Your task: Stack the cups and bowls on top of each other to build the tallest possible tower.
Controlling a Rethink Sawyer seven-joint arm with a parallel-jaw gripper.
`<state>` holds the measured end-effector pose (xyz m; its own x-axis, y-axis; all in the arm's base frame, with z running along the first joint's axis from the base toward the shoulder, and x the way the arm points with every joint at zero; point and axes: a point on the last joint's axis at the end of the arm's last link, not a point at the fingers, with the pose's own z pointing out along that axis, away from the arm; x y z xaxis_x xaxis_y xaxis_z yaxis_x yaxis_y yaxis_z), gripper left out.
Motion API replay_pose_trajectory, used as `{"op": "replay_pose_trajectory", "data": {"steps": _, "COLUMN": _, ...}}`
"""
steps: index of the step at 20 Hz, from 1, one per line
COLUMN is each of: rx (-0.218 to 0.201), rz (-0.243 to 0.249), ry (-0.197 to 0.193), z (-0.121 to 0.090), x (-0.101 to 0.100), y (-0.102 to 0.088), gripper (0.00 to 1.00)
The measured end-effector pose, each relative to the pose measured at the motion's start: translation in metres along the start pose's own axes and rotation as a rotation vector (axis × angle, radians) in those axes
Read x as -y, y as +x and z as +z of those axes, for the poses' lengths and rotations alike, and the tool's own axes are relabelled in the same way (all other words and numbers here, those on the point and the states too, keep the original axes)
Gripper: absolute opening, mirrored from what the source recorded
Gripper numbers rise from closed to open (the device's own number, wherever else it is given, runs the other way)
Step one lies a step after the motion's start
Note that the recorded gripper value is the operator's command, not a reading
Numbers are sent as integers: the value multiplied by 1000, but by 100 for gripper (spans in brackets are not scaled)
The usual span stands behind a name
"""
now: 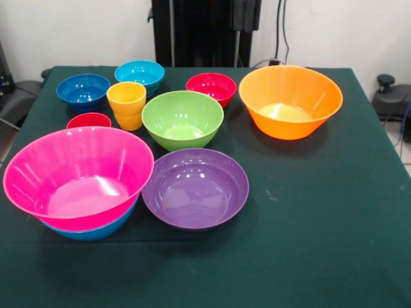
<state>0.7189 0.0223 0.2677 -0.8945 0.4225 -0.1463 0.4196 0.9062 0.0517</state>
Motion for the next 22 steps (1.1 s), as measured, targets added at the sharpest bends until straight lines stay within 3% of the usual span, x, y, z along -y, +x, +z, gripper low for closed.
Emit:
{"op": "replay_pose_trajectory", "data": {"steps": 4, "rx": -5, "rz": -17, "ry": 5, "z": 4, "x": -3, "y": 4, "gripper": 0}}
{"op": "replay_pose_trajectory", "data": {"steps": 5, "rx": -7, "rz": -33, "ry": 13, "z": 8, "x": -4, "y": 7, "gripper": 100}}
{"op": "replay_pose_trajectory", "data": {"steps": 17, "rx": -7, "rz": -91, "ry": 50, "z": 20, "x": -5, "y": 18, "gripper": 100}}
{"op": "replay_pose_trajectory", "data": {"steps": 22, "rx": -5, "rz": -110, "ry": 54, "z": 37, "x": -6, "y": 22, "gripper": 100}}
